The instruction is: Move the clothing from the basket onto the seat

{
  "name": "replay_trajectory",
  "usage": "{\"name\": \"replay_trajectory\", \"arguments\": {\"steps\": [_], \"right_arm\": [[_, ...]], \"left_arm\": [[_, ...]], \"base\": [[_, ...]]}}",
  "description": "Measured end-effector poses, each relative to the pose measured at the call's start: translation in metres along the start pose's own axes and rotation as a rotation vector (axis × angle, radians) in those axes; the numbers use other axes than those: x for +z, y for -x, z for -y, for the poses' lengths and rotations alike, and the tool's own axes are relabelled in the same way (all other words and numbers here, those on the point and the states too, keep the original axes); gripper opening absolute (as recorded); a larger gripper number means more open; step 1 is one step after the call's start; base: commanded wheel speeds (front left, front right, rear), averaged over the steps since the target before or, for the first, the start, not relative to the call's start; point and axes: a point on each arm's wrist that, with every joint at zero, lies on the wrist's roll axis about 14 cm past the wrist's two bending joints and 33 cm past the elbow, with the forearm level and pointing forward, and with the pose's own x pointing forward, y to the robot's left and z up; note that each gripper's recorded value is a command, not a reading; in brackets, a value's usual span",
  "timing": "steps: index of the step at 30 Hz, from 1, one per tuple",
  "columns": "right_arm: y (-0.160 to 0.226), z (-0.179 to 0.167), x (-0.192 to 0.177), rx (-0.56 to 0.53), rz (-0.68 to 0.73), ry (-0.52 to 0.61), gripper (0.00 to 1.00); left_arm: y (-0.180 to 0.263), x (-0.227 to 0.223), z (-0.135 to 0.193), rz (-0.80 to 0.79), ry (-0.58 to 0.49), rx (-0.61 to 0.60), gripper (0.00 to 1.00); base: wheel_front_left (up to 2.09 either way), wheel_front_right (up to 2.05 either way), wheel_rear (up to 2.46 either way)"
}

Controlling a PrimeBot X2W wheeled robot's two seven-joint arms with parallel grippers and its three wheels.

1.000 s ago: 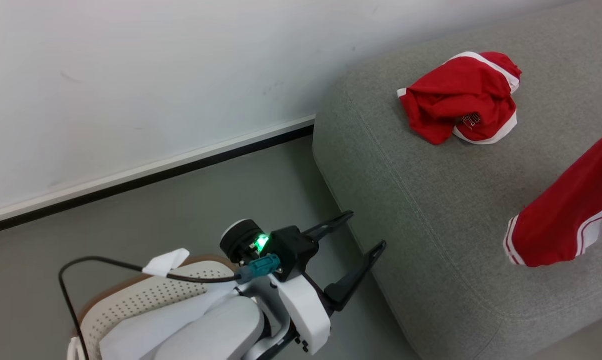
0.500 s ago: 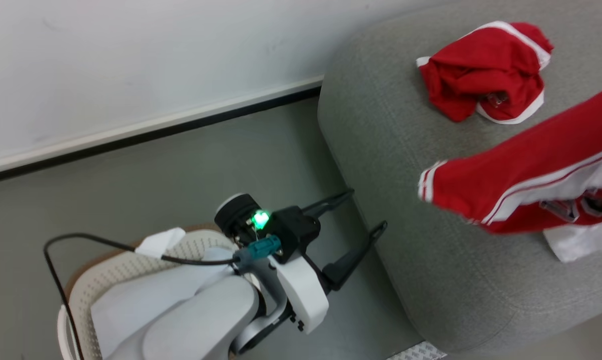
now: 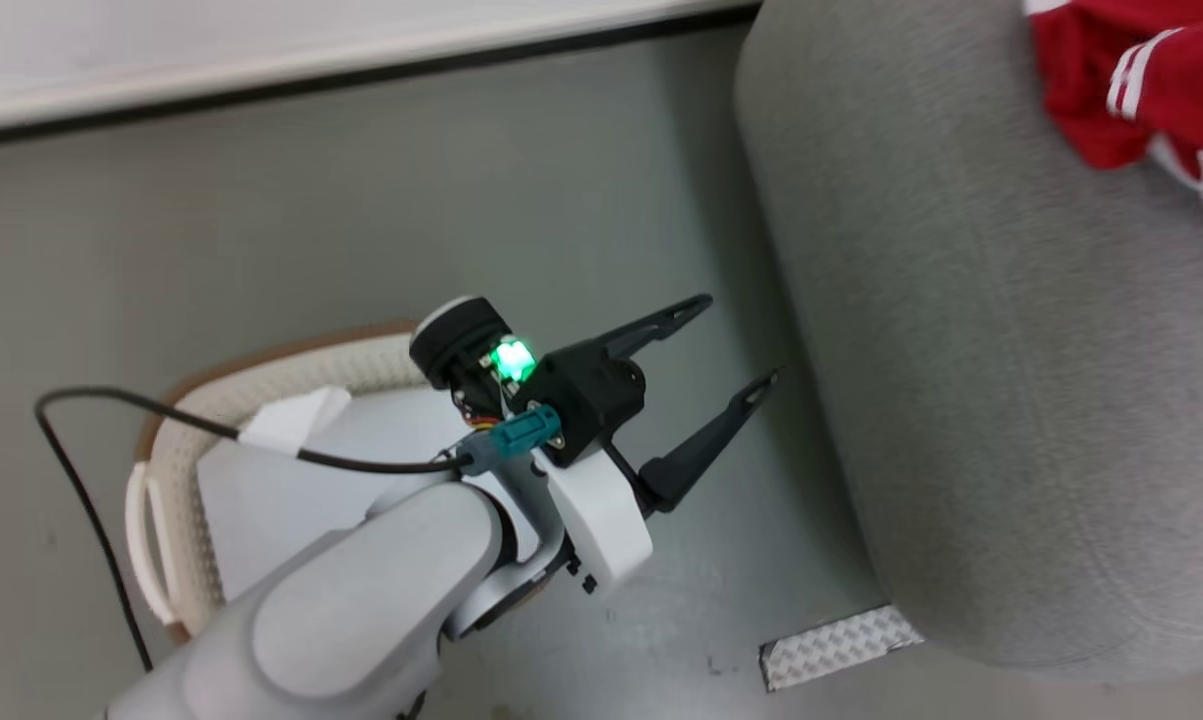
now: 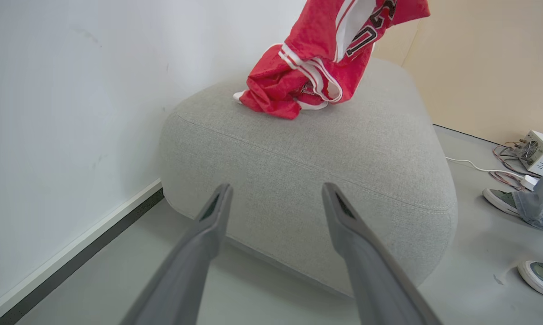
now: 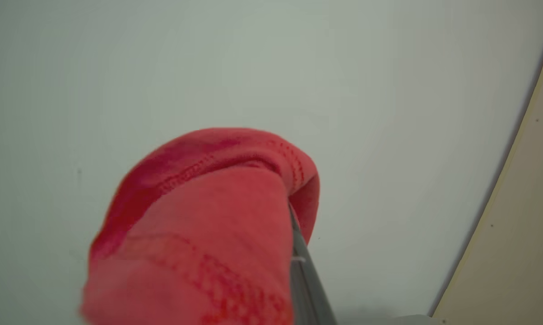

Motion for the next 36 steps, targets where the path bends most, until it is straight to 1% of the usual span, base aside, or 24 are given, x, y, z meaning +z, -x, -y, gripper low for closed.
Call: {"name": "replay_trajectory", "arguments": {"steps": [2,5,8,12,17,22,23,24,25,26,31,36], "right_arm": [[-0.008,-0.001,-0.024,-0.008,-0.062,0.005,0.00],[-0.008,-0.010,-0.076,-0.007,-0.204,0.005,0.00],[0.002,-0.017,-0.129,-0.012,-0.358,-0.011,0.00],[0.031,-0.019,-0.195,-0.032,-0.591,-0.017,0.00],[0.070,-0.023,-0.247,-0.035,-0.838,-0.012,0.00],[0.092,-0.033,-0.270,-0.015,-0.975,-0.028,0.00],[0.096,-0.034,-0.273,-0.015,-0.997,-0.034,0.11],[0.099,-0.035,-0.276,-0.012,-1.014,-0.037,0.29],[0.100,-0.036,-0.276,-0.009,-1.023,-0.040,0.53],[0.101,-0.036,-0.276,-0.008,-1.026,-0.043,1.00],[0.101,-0.034,-0.265,0.008,-1.031,-0.037,1.00],[0.108,-0.033,-0.249,0.043,-1.079,-0.032,1.00]], "left_arm": [[0.003,-0.009,-0.009,-0.009,0.012,0.016,1.00],[0.008,-0.021,-0.019,-0.023,0.029,0.038,1.00],[0.012,-0.030,-0.028,-0.034,0.041,0.055,1.00],[0.016,-0.039,-0.035,-0.045,0.049,0.072,1.00],[0.020,-0.045,-0.040,-0.054,0.056,0.088,1.00],[0.022,-0.046,-0.043,-0.055,0.058,0.097,1.00],[0.022,-0.046,-0.043,-0.056,0.058,0.099,1.00],[0.023,-0.046,-0.044,-0.057,0.057,0.104,1.00],[0.024,-0.045,-0.044,-0.054,0.056,0.107,1.00],[0.024,-0.044,-0.045,-0.052,0.055,0.109,1.00],[0.026,-0.033,-0.044,-0.045,0.034,0.122,1.00],[0.030,-0.019,-0.041,-0.026,0.024,0.146,1.00]], "base": [[0.00,0.00,0.00],[0.00,0.00,0.00],[0.00,0.00,0.00],[0.00,0.00,0.00],[0.00,0.00,0.00],[0.00,0.00,0.00],[0.00,0.00,0.00],[0.00,0.00,0.00],[0.00,0.00,0.00],[0.00,0.00,0.00],[0.00,0.00,0.00],[0.00,0.00,0.00]]}}
